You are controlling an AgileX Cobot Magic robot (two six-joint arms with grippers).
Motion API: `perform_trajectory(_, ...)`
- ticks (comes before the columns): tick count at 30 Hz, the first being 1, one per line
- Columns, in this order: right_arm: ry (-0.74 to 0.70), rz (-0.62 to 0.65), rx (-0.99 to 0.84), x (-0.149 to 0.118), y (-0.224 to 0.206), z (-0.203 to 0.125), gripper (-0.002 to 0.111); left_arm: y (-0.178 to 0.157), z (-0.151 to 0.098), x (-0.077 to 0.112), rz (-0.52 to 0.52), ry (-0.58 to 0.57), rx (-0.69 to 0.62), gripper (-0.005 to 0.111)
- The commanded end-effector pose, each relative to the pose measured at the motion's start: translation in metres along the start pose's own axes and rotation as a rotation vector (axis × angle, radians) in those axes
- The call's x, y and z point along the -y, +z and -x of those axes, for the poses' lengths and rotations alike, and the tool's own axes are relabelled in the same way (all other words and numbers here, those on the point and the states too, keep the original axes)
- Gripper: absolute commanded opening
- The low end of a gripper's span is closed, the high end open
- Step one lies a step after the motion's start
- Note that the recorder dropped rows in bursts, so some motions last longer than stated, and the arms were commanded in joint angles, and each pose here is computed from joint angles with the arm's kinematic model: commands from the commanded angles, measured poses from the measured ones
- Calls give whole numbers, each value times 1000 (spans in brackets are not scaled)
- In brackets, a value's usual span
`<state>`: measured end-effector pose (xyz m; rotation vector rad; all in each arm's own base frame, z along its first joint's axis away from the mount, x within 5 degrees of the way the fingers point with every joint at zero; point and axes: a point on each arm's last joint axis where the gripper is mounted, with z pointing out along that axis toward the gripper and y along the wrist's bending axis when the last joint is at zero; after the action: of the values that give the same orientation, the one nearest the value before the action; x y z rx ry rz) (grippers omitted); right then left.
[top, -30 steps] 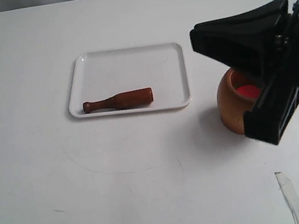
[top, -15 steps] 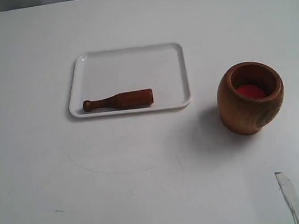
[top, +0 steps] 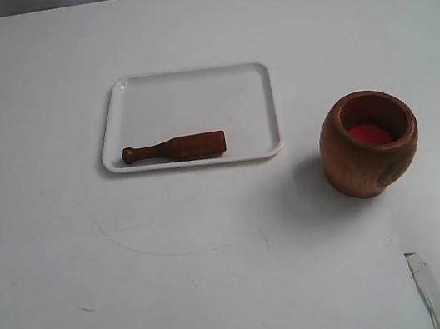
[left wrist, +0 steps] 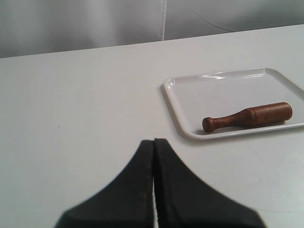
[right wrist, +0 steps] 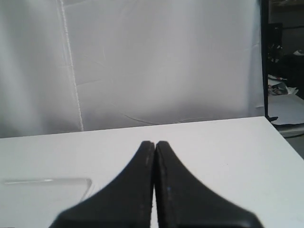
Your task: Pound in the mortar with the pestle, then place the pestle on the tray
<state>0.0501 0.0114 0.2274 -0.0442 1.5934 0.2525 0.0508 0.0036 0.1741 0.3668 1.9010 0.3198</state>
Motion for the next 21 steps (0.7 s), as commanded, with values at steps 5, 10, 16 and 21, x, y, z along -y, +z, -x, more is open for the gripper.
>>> perform_trajectory(5, -5, -17, 1, 3, 3, -11, 0, 0, 0, 1, -8, -12, 7, 0)
perform_trajectory(10, -8, -28, -13, 6, 6, -25, 0, 0, 0, 1, -8, -12, 7, 0)
perform_trajectory(16, -161, -46, -28, 7, 5, -26, 0, 0, 0, 1, -8, -12, 7, 0)
perform_trajectory(21, -206, -54, -29, 8, 5, -26, 0, 0, 0, 1, -8, -12, 7, 0)
